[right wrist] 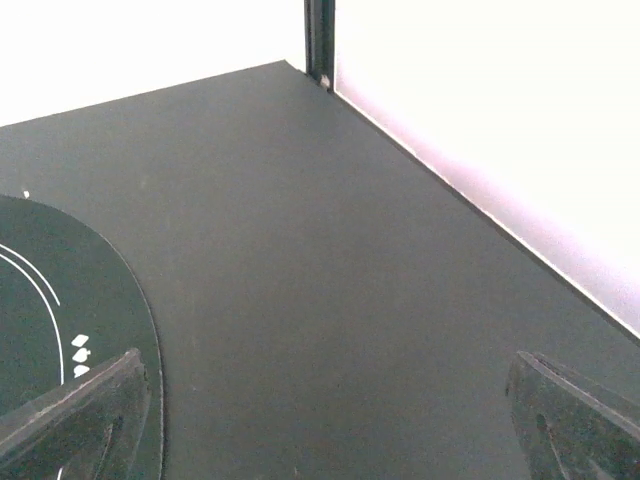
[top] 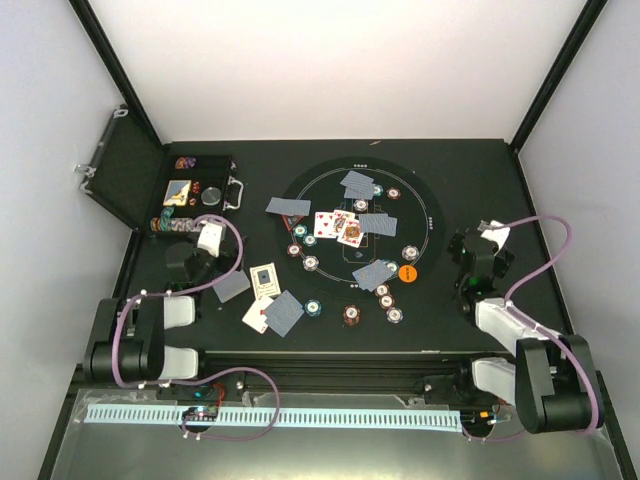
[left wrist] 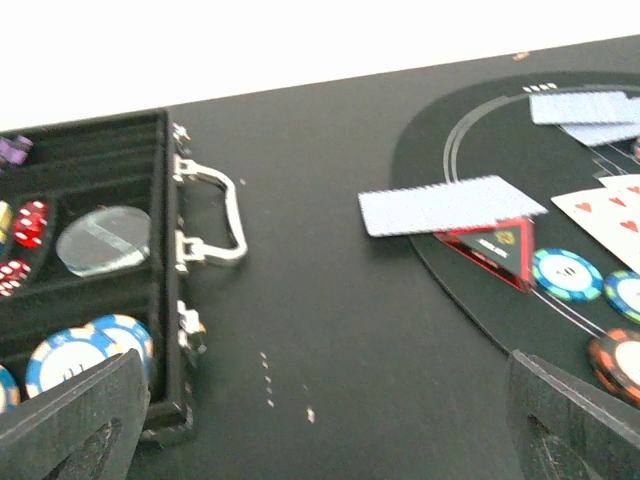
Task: Distribute texas hold em gaming equipment
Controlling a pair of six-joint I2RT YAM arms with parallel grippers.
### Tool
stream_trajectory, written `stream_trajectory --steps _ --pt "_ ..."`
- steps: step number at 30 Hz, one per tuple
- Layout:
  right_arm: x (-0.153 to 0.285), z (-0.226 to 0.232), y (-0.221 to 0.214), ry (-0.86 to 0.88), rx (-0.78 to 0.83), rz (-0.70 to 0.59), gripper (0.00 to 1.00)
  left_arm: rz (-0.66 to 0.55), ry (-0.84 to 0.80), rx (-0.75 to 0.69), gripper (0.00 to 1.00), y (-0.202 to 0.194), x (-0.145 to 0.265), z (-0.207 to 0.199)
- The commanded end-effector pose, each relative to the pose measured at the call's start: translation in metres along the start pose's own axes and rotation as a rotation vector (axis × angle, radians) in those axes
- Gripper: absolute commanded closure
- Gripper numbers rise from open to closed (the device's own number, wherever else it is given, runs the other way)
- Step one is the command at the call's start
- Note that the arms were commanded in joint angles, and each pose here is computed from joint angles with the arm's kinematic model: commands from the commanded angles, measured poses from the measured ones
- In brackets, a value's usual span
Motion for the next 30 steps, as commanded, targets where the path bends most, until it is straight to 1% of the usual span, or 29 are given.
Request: stream_trajectory --steps 1,3,5,7,8,9,11,13,14,15,17,18,19,21,22,30 --pt "0.000 0.012 0.023 0.097 -0.051 -0.236 0.00 -0.226 0.145 -0.068 0.01 0.029 -0.001 0.009" --pt "-0.004 0.017 0.025 0.138 -0.029 -0.263 0.00 -0.216 0.192 -0.070 0.01 0.030 0.001 0.007" --pt "-0.010 0.023 0.020 0.179 0.013 -0.254 0.00 -0.206 0.238 -0.059 0.01 0.028 0.006 0.005" --pt "-0.012 0.026 0.015 0.232 0.039 -0.269 0.00 -0.229 0.286 -0.058 0.01 0.026 0.013 0.001" --pt "-0.013 0.030 0.011 0.288 0.080 -0.235 0.00 -0.239 0.310 -0.054 0.01 0.024 0.018 0.000" --pt "-0.014 0.030 0.007 0.320 0.088 -0.226 0.00 -0.246 0.328 -0.048 0.01 0.024 0.020 0.000" --pt "-0.012 0.026 0.004 0.340 0.077 -0.284 0.00 -0.229 0.334 -0.042 0.01 0.025 0.016 0.002" --pt "-0.017 0.028 0.005 0.338 0.092 -0.208 0.00 -0.143 0.321 -0.022 0.01 0.030 -0.004 0.011" --pt "-0.018 0.026 0.005 0.344 0.080 -0.232 0.00 -0.085 0.339 0.007 0.01 0.034 -0.016 0.018" --pt "-0.017 0.027 0.007 0.351 0.075 -0.247 0.00 -0.049 0.341 0.022 0.01 0.033 -0.019 0.020" --pt "-0.018 0.027 0.006 0.340 0.084 -0.209 0.00 -0.101 0.325 -0.019 0.01 0.033 -0.014 0.013" --pt "-0.017 0.026 0.007 0.347 0.078 -0.232 0.00 -0.114 0.324 -0.024 0.01 0.032 -0.012 0.012" --pt "-0.017 0.026 0.006 0.347 0.078 -0.233 0.00 -0.113 0.330 -0.025 0.01 0.032 -0.011 0.012" --pt "-0.017 0.026 0.006 0.346 0.085 -0.216 0.00 -0.079 0.320 -0.019 0.01 0.035 -0.018 0.015" --pt "-0.016 0.026 0.007 0.348 0.083 -0.227 0.00 -0.055 0.307 -0.012 0.01 0.035 -0.021 0.017" --pt "-0.017 0.027 0.006 0.349 0.085 -0.219 0.00 -0.061 0.302 -0.012 0.01 0.034 -0.020 0.017"
Point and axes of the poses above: each gripper's point midway between its finger pads, its own x axis back along the fingers, its own z axis along the line the jaws close on, y = z × x, the point moved 10 cm from there along x, back along the fingers, and after that the axes turned 14 degrees about -x, right-handed, at the moved point
